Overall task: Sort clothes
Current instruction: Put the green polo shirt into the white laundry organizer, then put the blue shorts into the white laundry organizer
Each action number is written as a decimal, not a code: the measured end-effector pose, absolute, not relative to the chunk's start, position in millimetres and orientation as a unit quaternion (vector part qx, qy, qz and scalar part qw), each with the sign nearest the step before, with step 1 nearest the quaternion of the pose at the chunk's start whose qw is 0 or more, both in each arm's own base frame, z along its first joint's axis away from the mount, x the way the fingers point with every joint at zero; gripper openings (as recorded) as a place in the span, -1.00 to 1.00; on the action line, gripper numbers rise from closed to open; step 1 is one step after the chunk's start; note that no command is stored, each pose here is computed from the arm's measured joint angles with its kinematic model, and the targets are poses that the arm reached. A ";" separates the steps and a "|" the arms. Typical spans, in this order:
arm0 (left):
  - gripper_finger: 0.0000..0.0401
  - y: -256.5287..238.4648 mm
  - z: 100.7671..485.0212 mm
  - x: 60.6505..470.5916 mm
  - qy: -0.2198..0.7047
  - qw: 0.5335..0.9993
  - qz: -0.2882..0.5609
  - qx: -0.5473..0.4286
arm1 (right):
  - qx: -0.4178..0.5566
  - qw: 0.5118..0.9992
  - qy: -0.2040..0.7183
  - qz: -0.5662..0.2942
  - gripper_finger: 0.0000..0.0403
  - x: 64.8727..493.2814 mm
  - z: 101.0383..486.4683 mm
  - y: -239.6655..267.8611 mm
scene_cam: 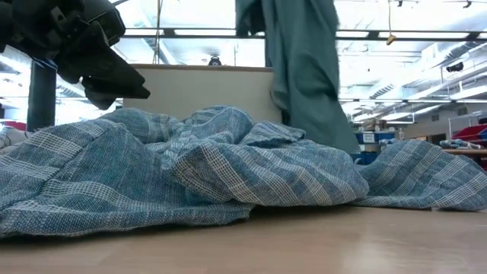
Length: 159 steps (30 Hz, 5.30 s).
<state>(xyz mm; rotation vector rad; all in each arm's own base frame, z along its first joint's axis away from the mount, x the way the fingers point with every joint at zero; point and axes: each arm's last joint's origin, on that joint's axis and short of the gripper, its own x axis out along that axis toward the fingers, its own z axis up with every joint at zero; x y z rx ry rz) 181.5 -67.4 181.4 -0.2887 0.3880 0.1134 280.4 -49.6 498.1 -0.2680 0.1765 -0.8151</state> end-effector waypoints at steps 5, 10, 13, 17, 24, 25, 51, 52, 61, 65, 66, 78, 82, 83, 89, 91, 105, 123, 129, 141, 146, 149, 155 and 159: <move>-0.24 -67.5 181.8 181.7 0.190 0.970 0.056 -0.144 | -0.168 0.916 0.032 -0.363 -0.87 321.4 524.5 -61.7; -0.24 -67.6 182.1 181.8 0.189 0.970 0.055 -0.144 | -0.194 0.918 -0.037 -0.344 -0.87 356.8 543.9 -73.3; -0.24 -67.6 182.3 181.9 0.187 0.970 0.055 -0.145 | -0.199 0.920 -0.102 -0.323 -0.87 373.7 551.4 -80.2; -0.24 -67.7 182.6 182.0 0.185 0.970 0.054 -0.145 | -0.206 0.908 -0.207 -0.300 -0.87 389.6 547.9 -90.5; -0.24 -67.5 181.4 181.5 0.191 0.970 0.055 -0.141 | -0.187 0.909 -0.262 -0.265 -0.87 411.7 530.4 -108.2; -0.24 -67.4 181.3 181.5 0.192 0.970 0.056 -0.141 | -0.183 0.912 -0.258 -0.262 -0.87 413.4 527.9 -111.6; -0.24 -67.6 181.8 181.7 0.189 0.969 0.056 -0.146 | -0.038 0.931 0.321 -0.168 -0.87 466.9 347.3 -133.7; -0.24 -67.5 181.8 181.7 0.189 0.969 0.056 -0.146 | -0.036 0.929 0.329 -0.167 -0.85 473.1 335.9 -136.0; -0.24 -67.4 181.2 181.5 0.192 0.969 0.056 -0.145 | 0.085 0.895 0.385 -0.208 -0.79 500.4 243.9 -173.9; -0.24 -67.5 181.1 181.5 0.192 0.969 0.056 -0.145 | 0.129 0.884 0.388 -0.226 -0.62 506.7 212.2 -189.5; -0.24 -67.4 180.9 181.4 0.193 0.969 0.057 -0.144 | 0.145 0.883 0.385 -0.226 -0.56 508.1 206.1 -192.8; -0.24 -67.4 180.0 181.0 0.198 0.968 0.057 -0.142 | 0.143 0.896 0.378 -0.184 0.09 496.4 237.7 -191.4; -0.24 -67.3 180.0 181.0 0.198 0.968 0.057 -0.142 | 0.124 0.911 0.349 -0.183 0.13 478.0 289.4 -184.3; -0.24 -67.3 180.0 181.0 0.198 0.968 0.057 -0.142 | 0.119 0.913 0.342 -0.187 0.13 471.9 302.9 -182.3; -0.24 -67.3 180.1 181.0 0.197 0.968 0.057 -0.143 | 0.101 0.920 0.320 -0.202 0.11 435.0 364.2 -166.8; -0.24 -67.3 180.1 181.0 0.197 0.968 0.058 -0.143 | 0.092 0.921 0.314 -0.213 0.11 422.5 382.4 -159.4; -0.24 -67.3 180.3 181.1 0.196 0.967 0.059 -0.151 | 0.134 0.954 0.245 -0.111 0.07 436.6 390.3 -138.1; -0.24 -67.1 179.2 180.5 0.202 0.966 0.061 -0.149 | 0.067 0.937 0.276 -0.204 -0.94 454.1 356.8 -157.4; -0.24 -67.1 179.1 180.5 0.202 0.966 0.061 -0.148 | 0.067 0.937 0.279 -0.199 -0.56 449.5 368.5 -153.1; -0.24 -66.8 178.0 180.0 0.208 0.965 0.062 -0.146 | 0.059 0.892 0.416 -0.165 -0.17 400.3 394.4 -109.3; -0.24 -66.8 177.9 180.0 0.208 0.965 0.063 -0.147 | 0.060 0.884 0.439 -0.146 -0.20 374.5 415.3 -78.9; -0.24 -66.8 178.0 180.0 0.208 0.965 0.063 -0.149 | 0.066 0.883 0.443 -0.140 -0.21 357.0 429.5 -57.0; -0.24 -66.8 178.0 180.0 0.207 0.964 0.064 -0.154 | 0.018 0.870 0.461 -0.175 -0.21 323.5 440.1 -1.2; -0.24 -66.8 178.0 180.0 0.207 0.963 0.065 -0.159 | -0.008 0.866 0.459 -0.197 -0.21 304.5 430.1 33.6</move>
